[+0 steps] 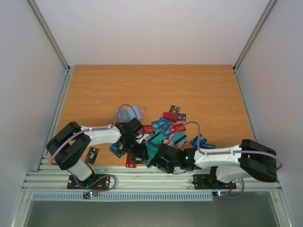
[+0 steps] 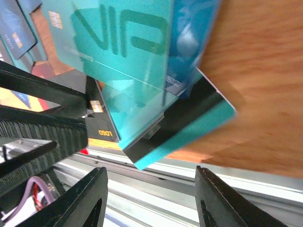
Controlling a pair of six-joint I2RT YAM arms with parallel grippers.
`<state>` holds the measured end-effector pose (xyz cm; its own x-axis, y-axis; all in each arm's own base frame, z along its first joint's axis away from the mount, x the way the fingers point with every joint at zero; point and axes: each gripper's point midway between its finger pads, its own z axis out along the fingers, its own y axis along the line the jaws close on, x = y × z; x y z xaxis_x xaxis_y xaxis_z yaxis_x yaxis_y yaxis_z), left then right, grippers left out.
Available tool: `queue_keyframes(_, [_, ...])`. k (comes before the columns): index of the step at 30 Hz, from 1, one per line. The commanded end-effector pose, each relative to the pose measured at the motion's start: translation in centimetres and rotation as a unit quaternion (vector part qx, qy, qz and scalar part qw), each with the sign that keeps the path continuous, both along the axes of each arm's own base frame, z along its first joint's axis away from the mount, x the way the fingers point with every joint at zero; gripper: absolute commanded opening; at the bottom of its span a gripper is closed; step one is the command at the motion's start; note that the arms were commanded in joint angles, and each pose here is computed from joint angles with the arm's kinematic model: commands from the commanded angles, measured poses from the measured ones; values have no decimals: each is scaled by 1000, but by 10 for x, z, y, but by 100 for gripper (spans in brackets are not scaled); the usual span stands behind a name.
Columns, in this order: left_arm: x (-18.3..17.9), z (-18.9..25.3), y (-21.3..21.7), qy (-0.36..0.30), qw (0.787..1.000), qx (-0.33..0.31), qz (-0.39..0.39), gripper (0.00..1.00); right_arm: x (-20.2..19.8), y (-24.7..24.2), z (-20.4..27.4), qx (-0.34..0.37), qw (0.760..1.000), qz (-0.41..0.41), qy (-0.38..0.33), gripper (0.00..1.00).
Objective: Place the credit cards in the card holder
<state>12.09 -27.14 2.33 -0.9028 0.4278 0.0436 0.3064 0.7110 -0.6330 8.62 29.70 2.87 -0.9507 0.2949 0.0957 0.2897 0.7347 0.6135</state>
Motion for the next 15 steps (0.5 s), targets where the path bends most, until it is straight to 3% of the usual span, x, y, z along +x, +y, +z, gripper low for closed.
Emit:
queue_keyframes(1, [-2,-21,4,5,1000,18,5,35,1,-26,1,-62,997,-39,-15,52])
queue_keyframes(7, [-4,-25,-5,33,999,-2,25,35,-4,-21,-4,-63,997,-31,-16,52])
queue_keyframes(15, [-8,-24,-2,40,999,3,21,35,5,-13,-18,19,997,-67,-30,52])
